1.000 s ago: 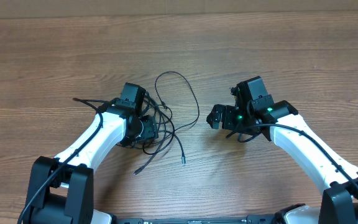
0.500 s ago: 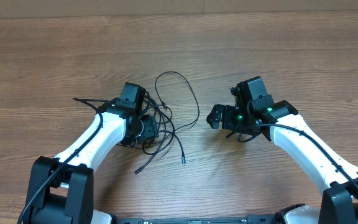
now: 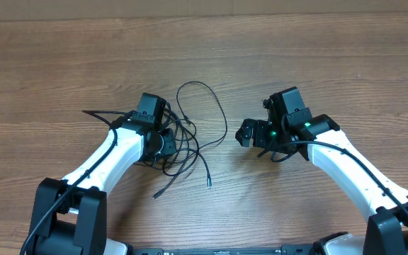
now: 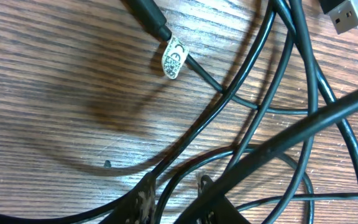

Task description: Untangle cables

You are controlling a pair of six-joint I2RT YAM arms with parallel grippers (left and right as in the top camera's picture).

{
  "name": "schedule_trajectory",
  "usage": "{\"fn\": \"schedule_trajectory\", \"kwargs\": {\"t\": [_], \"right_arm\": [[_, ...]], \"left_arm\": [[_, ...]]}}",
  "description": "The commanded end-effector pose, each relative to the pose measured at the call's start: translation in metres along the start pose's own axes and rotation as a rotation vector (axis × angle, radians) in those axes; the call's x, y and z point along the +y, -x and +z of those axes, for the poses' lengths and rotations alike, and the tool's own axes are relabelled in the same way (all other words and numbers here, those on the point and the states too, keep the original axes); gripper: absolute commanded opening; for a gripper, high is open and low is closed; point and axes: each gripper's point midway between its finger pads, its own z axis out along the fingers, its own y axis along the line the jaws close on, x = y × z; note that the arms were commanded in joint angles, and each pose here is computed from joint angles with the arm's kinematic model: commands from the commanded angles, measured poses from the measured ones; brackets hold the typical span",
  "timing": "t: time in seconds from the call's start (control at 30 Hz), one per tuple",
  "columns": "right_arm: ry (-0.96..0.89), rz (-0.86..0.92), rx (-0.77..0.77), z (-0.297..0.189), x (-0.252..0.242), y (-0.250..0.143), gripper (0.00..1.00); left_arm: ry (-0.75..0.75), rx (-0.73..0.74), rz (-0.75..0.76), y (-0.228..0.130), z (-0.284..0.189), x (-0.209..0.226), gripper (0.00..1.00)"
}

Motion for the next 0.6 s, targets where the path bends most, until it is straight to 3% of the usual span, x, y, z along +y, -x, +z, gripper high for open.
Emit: {"fn": "schedule_trajectory", "kwargs": {"t": [0.0,0.07,0.17,0.37,0.57], "right_arm": [[-0.009,0.003,-0.009,0.000,-0.002,0.002,1.00],[-0.009,0.003,-0.009,0.000,-0.002,0.002,1.00],[-0.009,0.003,-0.009,0.000,-0.002,0.002,1.00],[-0.009,0.003,-0.009,0.000,-0.002,0.002,1.00],[-0.009,0.003,-0.009,0.000,-0.002,0.002,1.00]], "left_arm": [[0.013,0.004,0.001,-0.003,0.000,0.004,0.23],[0.017,0.010,0.001,-0.005,0.000,0.004,0.23],[0.023,0.021,0.000,-0.008,0.000,0.006,0.04],[0.011,-0.002,0.000,0.009,-0.022,-0.004,0.04],[-0.056,-0.155,0.194,0.061,-0.111,-0.042,0.04]]}}
